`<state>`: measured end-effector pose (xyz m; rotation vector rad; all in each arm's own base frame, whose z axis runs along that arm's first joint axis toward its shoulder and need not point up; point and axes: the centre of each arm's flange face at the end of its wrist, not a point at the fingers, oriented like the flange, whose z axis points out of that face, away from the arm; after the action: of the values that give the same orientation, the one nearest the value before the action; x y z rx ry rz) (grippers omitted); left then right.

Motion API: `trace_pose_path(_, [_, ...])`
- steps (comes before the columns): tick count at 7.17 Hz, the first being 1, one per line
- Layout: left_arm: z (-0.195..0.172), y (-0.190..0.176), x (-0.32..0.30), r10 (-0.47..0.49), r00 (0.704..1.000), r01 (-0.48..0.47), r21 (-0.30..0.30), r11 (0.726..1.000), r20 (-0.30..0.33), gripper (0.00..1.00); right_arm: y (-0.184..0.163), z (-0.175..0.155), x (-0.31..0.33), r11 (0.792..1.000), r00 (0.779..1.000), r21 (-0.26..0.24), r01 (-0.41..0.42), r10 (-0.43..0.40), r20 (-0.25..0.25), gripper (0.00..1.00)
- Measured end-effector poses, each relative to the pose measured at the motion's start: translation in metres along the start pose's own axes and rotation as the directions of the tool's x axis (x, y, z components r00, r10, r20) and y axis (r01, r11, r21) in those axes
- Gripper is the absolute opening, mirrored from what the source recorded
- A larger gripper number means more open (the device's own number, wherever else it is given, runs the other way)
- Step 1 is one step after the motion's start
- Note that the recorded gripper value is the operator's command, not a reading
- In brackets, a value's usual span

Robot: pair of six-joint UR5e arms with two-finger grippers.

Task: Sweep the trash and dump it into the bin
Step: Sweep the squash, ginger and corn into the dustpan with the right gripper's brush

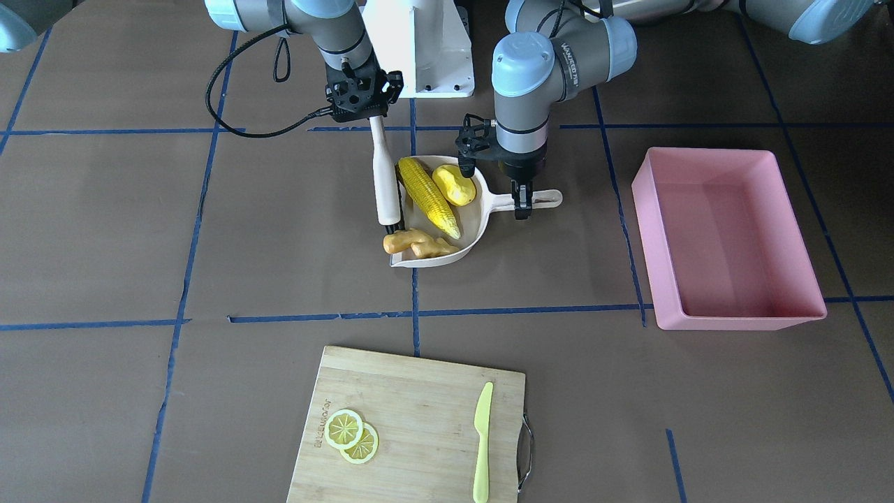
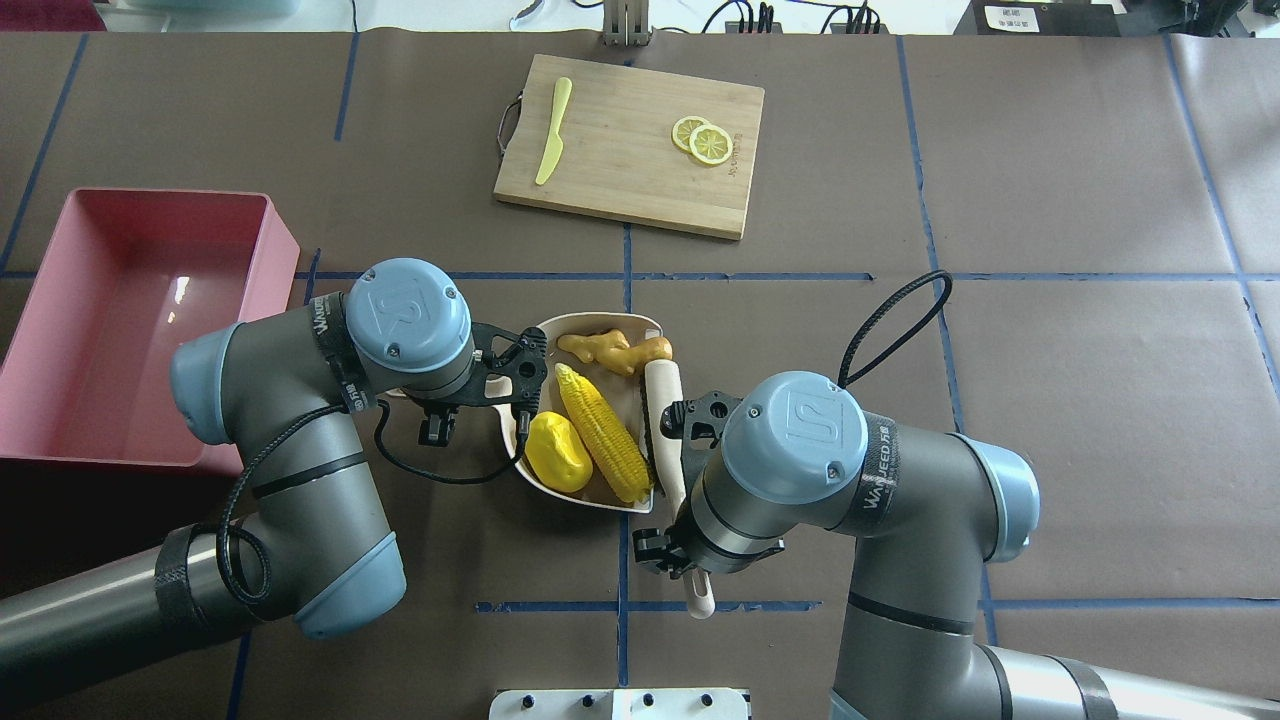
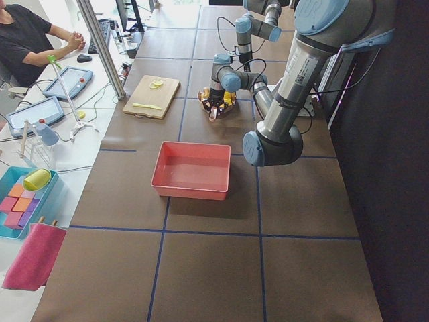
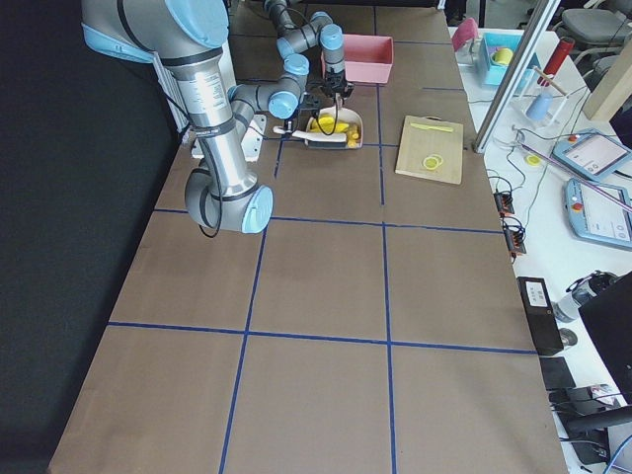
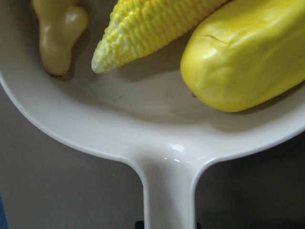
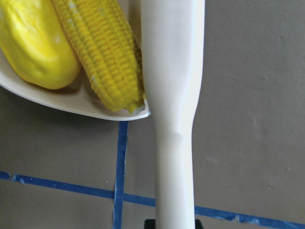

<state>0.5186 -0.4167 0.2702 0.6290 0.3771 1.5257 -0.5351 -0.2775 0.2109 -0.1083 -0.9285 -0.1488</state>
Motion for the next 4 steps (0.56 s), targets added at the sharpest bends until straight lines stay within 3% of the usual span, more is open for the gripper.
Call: trace_pose_path(4, [-0.004, 0.009, 0.0, 0.007, 1.0, -0.007, 0.025, 1.0, 0.01, 0.32, -0.018, -0.08, 0.026, 0.995, 0.996, 0.039, -0.09, 0.09, -0.005, 0.0])
